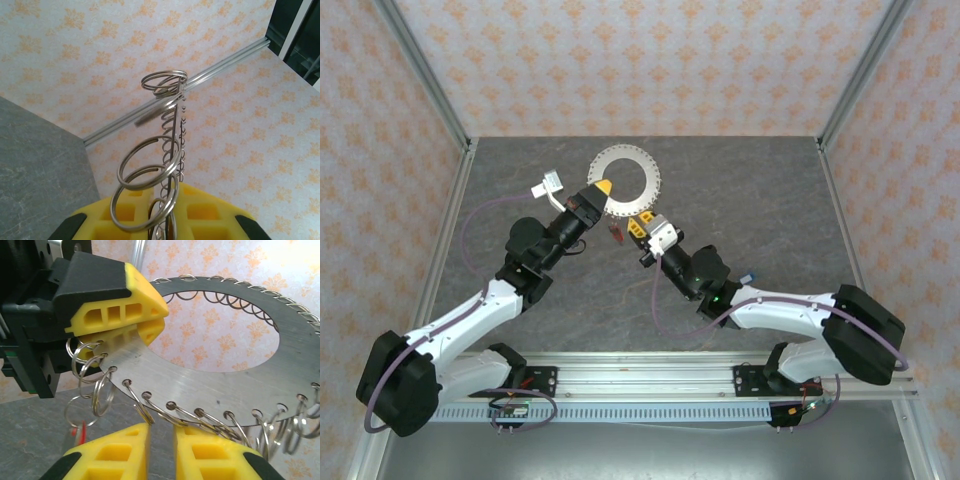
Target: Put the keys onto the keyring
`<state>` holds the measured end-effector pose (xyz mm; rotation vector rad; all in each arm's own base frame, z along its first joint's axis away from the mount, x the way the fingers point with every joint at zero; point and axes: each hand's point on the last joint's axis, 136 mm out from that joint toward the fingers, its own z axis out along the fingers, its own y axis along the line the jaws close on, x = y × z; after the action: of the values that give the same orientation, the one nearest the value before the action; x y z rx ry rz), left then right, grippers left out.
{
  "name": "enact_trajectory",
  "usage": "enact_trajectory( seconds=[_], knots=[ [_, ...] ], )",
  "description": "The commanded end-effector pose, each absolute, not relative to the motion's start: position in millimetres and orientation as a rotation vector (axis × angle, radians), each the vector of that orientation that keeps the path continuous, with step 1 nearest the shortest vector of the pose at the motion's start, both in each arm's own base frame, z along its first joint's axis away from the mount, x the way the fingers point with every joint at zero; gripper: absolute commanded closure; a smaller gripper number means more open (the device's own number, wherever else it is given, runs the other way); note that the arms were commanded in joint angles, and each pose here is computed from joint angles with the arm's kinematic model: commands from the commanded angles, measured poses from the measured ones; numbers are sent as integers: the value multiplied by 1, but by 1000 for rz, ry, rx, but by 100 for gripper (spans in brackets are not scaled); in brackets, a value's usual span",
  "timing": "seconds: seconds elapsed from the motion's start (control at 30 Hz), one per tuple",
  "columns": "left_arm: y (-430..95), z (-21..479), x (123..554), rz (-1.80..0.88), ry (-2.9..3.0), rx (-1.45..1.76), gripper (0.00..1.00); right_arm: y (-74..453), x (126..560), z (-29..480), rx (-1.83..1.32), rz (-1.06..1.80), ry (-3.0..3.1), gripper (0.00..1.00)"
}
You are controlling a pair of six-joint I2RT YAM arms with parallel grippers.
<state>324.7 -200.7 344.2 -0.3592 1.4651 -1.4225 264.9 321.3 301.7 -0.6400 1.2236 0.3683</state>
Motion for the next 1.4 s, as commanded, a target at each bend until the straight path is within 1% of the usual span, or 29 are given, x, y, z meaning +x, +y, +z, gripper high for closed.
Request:
enact_trajectory(
  seconds=[0.0,0.47,0.6,0.9,1.1,1.17,1.37],
  knots=[
    [-194,353,320,-1439,1414,-389,100,321,268,324,-573,395,1186,81],
    [-187,349,324,-1402,1423,-441,100,337,257,323,-648,473,1158,83],
    [-186,347,325,-1397,1423,-453,100,339,258,321,-651,478,1165,86],
    [-184,347,325,-1388,1424,-461,100,346,261,315,-649,493,1185,85],
    [-184,347,326,-1385,1423,-462,100,346,262,318,-633,484,1178,86],
    [-184,347,326,-1384,1423,-464,100,347,261,318,-634,487,1173,88],
    [-184,347,327,-1382,1423,-468,100,353,256,316,-643,487,1172,87]
  ],
)
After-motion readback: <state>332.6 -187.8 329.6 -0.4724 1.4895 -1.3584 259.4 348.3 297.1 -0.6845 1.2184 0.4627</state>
